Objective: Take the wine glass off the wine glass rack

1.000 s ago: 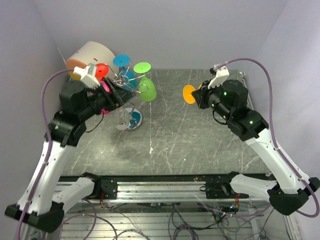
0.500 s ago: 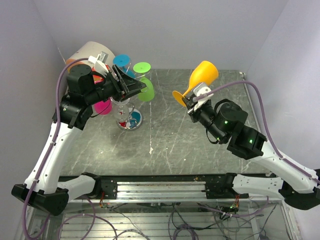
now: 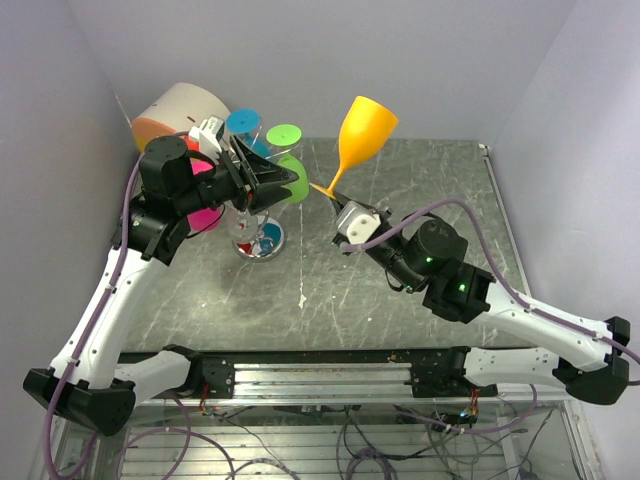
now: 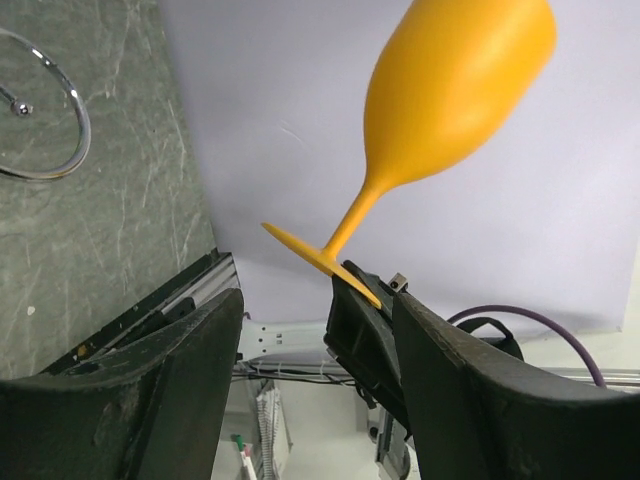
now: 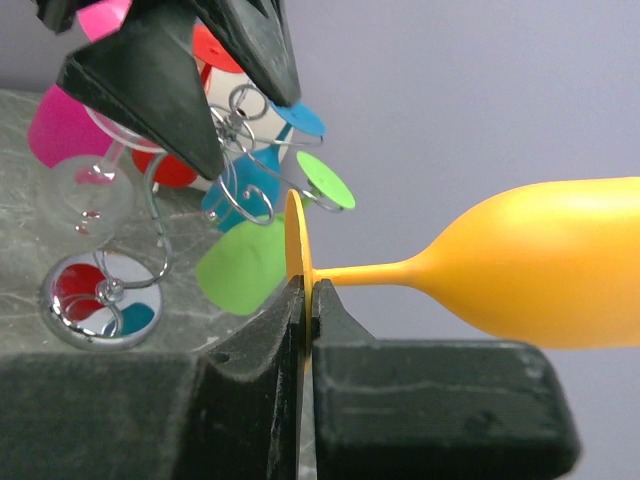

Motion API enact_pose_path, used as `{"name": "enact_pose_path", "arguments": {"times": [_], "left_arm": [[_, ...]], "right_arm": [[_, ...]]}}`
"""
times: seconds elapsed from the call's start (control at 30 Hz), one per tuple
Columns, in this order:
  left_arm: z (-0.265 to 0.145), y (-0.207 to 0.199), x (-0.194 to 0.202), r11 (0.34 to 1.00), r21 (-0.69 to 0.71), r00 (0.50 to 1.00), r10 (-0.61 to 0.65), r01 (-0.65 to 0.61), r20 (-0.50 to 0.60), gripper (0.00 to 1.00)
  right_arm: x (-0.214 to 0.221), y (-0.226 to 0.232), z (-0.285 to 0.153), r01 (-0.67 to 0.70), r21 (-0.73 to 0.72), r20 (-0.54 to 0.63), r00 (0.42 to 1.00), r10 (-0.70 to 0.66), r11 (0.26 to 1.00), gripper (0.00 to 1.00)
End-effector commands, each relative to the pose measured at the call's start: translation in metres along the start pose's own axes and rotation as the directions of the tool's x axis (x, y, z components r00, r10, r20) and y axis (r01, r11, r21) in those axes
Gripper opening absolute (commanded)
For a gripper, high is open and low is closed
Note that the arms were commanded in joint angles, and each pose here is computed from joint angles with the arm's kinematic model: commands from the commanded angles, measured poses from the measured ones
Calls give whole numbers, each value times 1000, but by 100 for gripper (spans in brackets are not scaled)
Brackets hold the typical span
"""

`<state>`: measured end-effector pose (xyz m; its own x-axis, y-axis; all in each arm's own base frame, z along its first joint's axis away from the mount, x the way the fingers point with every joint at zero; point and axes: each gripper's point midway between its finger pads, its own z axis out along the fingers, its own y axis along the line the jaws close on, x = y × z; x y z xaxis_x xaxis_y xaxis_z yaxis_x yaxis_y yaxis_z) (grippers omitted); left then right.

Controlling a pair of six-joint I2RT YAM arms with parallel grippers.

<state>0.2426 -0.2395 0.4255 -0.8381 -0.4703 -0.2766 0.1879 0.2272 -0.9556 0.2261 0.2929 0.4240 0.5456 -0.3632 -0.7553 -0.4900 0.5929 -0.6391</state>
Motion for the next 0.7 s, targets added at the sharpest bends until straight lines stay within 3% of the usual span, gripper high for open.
{"name": "enact_pose_path", "arguments": {"times": [0.0,0.4,0.67], "left_arm": [[-5,-10,14,998,55,998,-32,35,-57,73],[-7,-10,21,995,70,995,-67,72,-74,70],[-10,-14,28,987,136,993,-76,89,-93,27]], "right_arm": [[-30,-5,3,56,50,110,992,-61,997,0],[-38,37,22,209,60,99,972,-214,976,0],[-42,46,21,227,72,114,965,-234,971,0]]}}
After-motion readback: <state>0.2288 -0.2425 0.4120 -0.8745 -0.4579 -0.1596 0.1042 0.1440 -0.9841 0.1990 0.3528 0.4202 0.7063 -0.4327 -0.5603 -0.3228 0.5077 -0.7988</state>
